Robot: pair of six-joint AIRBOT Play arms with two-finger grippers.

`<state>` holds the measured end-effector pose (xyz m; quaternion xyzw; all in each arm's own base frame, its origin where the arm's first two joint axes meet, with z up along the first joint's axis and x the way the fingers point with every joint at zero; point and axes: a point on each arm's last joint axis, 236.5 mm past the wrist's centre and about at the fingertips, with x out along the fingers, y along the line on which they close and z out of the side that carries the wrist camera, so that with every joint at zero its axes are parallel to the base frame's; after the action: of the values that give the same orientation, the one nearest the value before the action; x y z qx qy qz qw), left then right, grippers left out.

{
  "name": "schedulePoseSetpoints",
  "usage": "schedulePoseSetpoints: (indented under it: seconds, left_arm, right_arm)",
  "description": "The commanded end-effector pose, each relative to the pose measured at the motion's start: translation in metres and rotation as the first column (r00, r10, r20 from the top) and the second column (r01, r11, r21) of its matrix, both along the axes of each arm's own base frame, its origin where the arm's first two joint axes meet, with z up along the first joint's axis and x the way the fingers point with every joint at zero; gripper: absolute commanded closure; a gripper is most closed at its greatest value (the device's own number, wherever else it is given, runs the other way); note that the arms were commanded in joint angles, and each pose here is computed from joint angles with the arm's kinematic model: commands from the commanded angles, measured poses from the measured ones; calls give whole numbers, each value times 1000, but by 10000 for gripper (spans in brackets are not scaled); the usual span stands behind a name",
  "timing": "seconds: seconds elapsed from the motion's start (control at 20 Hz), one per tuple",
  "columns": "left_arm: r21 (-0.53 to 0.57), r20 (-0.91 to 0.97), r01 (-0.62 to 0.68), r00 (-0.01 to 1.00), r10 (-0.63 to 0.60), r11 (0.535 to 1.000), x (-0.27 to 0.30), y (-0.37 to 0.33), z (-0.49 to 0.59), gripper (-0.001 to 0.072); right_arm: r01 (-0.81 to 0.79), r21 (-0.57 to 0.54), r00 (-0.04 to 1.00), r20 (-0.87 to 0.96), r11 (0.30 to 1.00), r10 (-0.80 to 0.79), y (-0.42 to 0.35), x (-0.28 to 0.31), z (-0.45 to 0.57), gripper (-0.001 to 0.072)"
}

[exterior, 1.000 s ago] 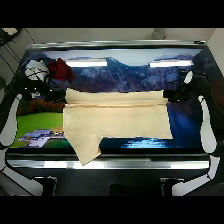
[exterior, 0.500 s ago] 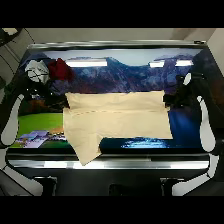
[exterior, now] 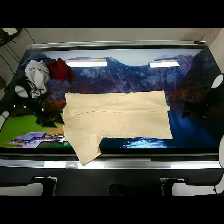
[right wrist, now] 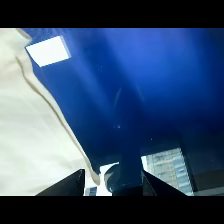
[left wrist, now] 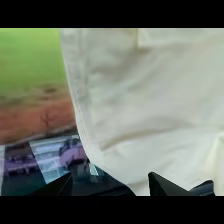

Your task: Fold the shirts.

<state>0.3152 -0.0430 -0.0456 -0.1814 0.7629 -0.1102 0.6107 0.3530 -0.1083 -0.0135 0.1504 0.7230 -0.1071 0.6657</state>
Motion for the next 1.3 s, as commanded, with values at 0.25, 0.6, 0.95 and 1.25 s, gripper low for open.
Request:
schedulePoseSetpoints:
  seconds: [0.25, 0.6, 0.95, 1.25]
  left_arm:
    - [-183, -34, -143, 990, 139, 973, -95, -60, -52, 194]
    - [-133, 9, -230, 972, 233, 964, -81, -57, -71, 325]
    - [-97, 44, -214, 975, 219, 972, -82, -63, -82, 685]
    - [-104, 69, -177, 980, 184, 979, -81, -63, -80, 686]
  right_arm:
    - [9, 66, 1000, -21, 998, -7, 17, -31, -14, 273]
    - [9, 67, 1000, -18, 998, -8, 18, -32, -14, 273]
    - [-2, 169, 999, -53, 986, 11, 50, -66, -42, 213]
    - [9, 174, 997, -72, 985, 4, 57, -84, -78, 202]
